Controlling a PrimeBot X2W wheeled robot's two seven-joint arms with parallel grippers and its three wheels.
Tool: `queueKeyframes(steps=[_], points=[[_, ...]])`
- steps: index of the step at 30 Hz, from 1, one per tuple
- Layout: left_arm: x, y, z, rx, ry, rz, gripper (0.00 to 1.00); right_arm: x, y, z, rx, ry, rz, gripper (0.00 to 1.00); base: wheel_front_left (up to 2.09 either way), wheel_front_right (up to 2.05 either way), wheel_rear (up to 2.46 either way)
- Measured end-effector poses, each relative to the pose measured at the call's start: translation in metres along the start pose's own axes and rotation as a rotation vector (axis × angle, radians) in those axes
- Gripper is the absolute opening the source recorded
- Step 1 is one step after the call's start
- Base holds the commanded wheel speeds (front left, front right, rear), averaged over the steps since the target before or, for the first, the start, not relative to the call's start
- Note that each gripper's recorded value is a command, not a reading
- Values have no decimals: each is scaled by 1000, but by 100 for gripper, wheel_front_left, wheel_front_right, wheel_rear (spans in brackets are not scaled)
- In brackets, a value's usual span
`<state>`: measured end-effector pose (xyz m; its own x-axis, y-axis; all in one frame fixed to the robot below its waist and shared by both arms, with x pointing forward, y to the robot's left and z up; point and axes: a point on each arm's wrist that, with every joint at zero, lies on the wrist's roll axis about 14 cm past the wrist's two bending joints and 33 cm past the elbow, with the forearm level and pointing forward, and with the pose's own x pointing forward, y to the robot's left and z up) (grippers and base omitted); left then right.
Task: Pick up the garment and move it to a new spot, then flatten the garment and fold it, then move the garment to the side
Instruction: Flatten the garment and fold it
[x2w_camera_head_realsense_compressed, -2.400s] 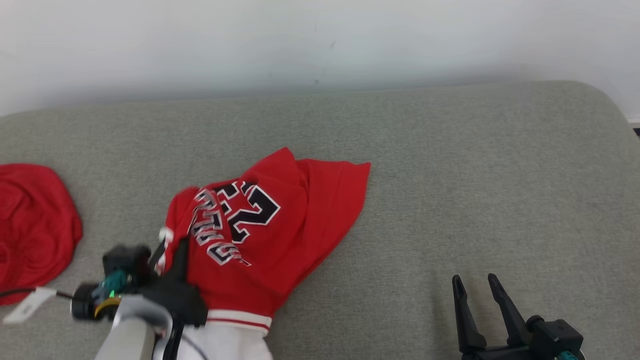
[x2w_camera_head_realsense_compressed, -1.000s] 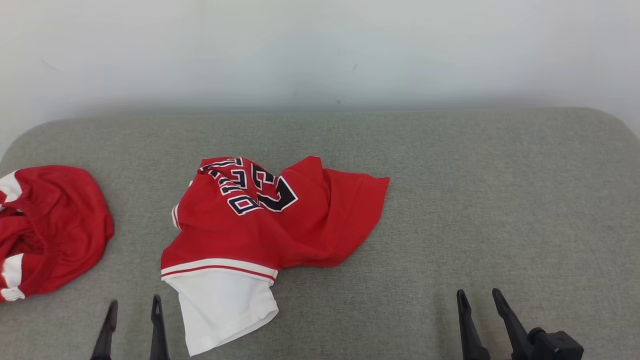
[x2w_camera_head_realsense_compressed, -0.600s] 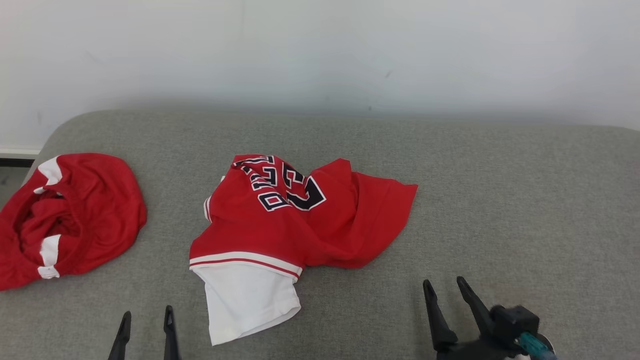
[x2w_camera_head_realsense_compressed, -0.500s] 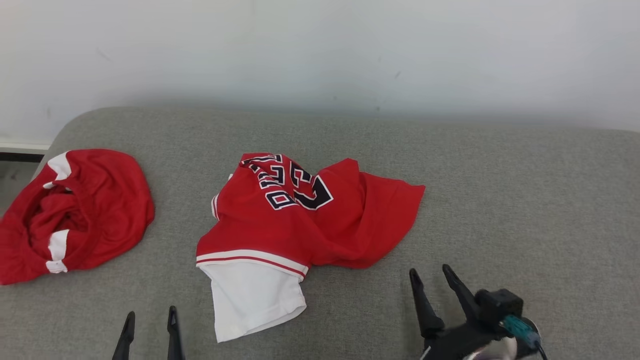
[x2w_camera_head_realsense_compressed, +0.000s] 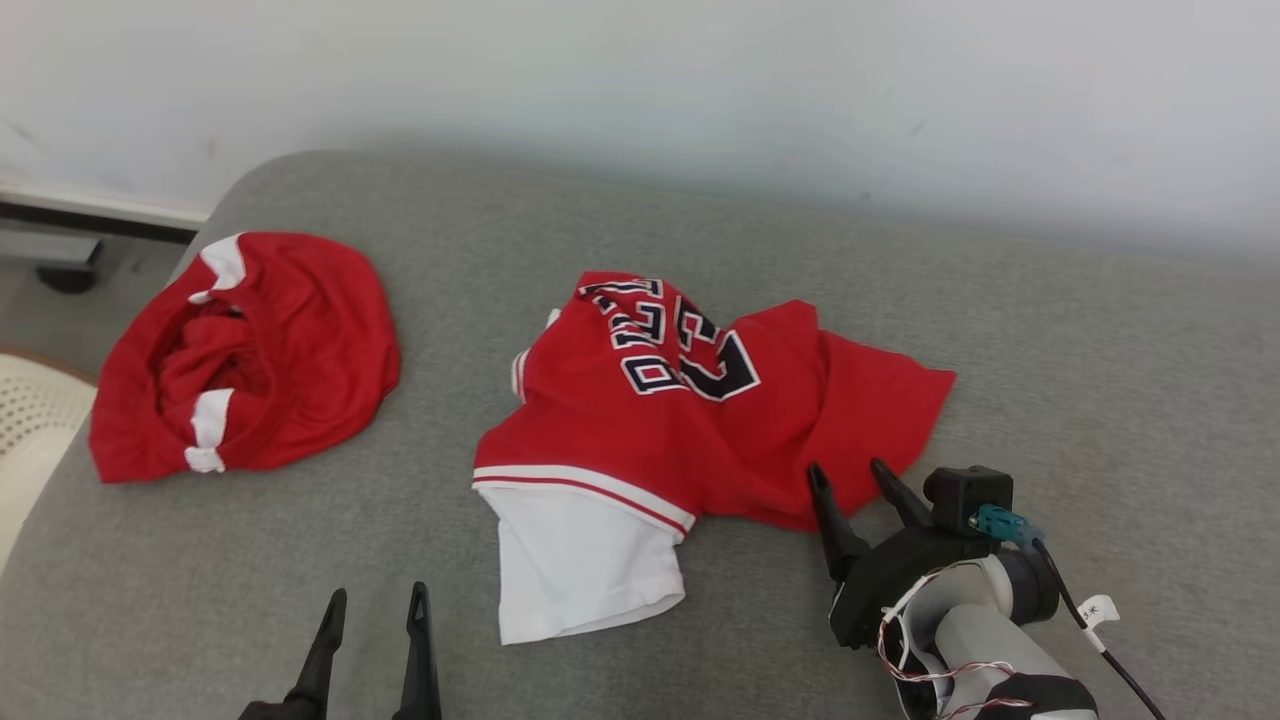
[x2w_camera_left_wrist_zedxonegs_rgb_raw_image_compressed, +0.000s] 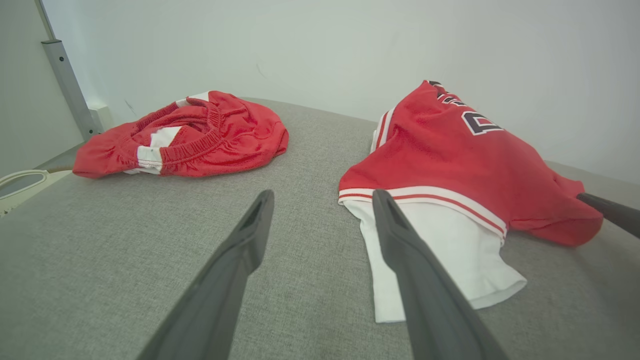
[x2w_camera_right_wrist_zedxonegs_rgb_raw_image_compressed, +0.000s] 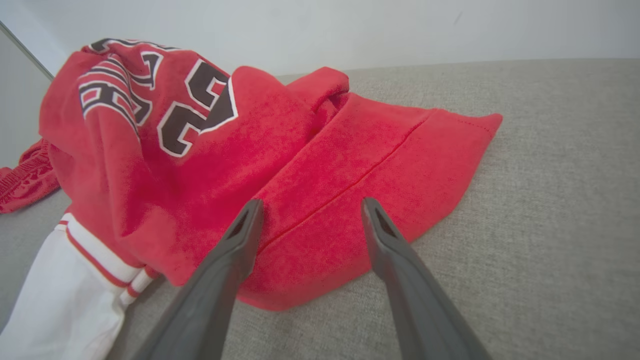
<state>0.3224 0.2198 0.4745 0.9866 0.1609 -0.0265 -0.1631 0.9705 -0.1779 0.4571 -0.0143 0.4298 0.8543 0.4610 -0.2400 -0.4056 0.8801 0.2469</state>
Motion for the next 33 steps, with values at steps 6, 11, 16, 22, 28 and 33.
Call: queueKeyframes(steps=[6, 11, 16, 22, 28, 33], points=[[-5, 13, -2, 2, 9, 46, 100, 10, 3, -34, 10, 130, -1, 100, 0, 0, 0], [-7, 25, -4, 5, 19, 88, 100, 23, 9, -25, 1, 111, 23, 0, 0, 0, 0], [-6, 25, -5, -1, 21, 92, 100, 24, 13, -3, -20, 28, 41, 0, 0, 0, 0], [-3, 21, -7, -23, 23, 83, 100, 2, 9, -2, -27, -22, 36, 0, 0, 0, 0], [2, 8, -12, -32, 38, 40, 100, -9, 2, -8, -46, -4, 20, 100, 0, 0, 0], [1, 5, -14, -40, 44, 30, 100, 1, 2, -2, -56, 4, 19, 100, 0, 0, 0]])
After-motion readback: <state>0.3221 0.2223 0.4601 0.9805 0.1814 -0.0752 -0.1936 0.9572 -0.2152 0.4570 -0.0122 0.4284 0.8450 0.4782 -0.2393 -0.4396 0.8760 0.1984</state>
